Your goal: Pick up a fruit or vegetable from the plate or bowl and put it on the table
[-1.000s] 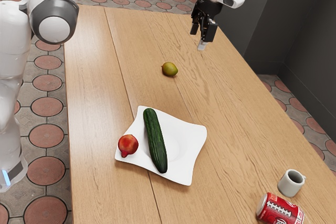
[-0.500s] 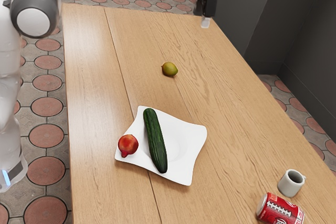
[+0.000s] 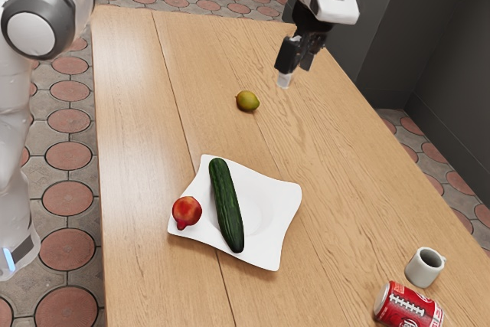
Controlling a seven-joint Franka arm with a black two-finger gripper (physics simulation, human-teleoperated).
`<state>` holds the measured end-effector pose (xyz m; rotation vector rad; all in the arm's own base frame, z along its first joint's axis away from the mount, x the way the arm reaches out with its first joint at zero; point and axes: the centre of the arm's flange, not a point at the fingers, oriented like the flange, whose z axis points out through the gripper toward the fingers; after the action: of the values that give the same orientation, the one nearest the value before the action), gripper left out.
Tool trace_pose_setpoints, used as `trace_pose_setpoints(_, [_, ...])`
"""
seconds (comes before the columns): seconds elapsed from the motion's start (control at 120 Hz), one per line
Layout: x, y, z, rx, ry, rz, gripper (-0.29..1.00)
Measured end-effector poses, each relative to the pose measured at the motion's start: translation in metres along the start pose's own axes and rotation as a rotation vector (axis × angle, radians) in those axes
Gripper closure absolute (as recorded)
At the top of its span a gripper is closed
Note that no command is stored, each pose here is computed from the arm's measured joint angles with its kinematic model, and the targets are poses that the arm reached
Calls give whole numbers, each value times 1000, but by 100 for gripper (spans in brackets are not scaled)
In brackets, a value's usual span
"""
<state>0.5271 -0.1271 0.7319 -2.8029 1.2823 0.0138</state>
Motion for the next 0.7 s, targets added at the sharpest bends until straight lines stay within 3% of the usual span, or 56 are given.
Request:
trace_pose_setpoints(0.142, [8,21,84,-53,-60,149,0])
trace_pose_setpoints(0.458, [5,35,177,-58,67,322,0])
trace_pose_setpoints(0.7, [-5,53,204,-37,129,428,0])
